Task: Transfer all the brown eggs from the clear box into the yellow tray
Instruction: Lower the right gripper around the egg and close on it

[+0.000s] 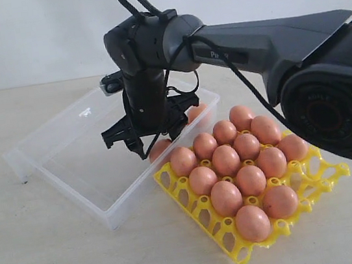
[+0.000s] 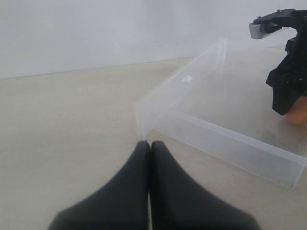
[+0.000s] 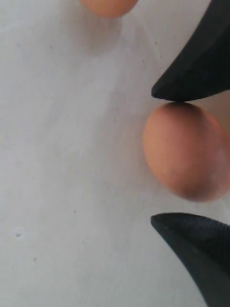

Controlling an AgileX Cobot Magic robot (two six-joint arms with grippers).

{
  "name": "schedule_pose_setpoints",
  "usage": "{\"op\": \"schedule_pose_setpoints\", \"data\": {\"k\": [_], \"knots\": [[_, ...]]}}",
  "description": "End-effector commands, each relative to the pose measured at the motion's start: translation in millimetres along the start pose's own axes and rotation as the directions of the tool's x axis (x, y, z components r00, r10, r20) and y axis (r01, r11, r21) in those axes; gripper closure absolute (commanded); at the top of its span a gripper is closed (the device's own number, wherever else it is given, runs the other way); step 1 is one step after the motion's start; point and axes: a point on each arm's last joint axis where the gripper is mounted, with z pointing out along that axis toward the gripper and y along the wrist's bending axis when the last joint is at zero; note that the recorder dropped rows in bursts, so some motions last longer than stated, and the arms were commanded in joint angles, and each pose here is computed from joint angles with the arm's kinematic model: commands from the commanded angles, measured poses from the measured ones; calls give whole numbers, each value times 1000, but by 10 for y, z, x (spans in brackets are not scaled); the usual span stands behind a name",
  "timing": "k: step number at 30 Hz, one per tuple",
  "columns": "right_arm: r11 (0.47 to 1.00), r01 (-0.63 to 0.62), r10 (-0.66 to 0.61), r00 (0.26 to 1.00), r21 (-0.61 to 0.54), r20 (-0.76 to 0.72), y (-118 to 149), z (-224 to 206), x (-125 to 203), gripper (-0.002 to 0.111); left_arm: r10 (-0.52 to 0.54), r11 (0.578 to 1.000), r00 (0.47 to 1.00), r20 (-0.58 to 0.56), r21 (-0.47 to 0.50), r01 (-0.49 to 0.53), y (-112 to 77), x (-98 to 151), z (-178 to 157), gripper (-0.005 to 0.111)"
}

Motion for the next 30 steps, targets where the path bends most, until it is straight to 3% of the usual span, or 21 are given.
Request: {"op": "schedule_pose_setpoints", "data": {"k": [1, 5, 12, 16, 21, 30], "knots": [[990, -74, 77, 997, -123, 15, 76, -18, -37, 45, 2, 1000, 1000, 6, -4, -1, 3, -7, -2, 111], [971, -113, 122, 992, -212, 31, 154, -22, -66, 45, 2, 1000, 1000, 6, -4, -1, 3, -7, -2, 111], [975, -88, 86, 996, -203, -17, 152, -20, -16, 45, 2, 1000, 1000, 6, -4, -1, 3, -7, -2, 111], [969, 102, -113, 993, -225, -38, 166, -25, 42, 45, 2, 1000, 1000, 8, -5, -1, 3, -9, -2, 111], [916, 301, -315, 949, -267, -11, 193, -34, 71, 45, 2, 1000, 1000, 8, -5, -1, 3, -9, -2, 111], [899, 237, -277, 959, -367, -59, 274, -66, 126, 45, 2, 1000, 1000, 7, -4, -1, 3, -7, -2, 111]]}}
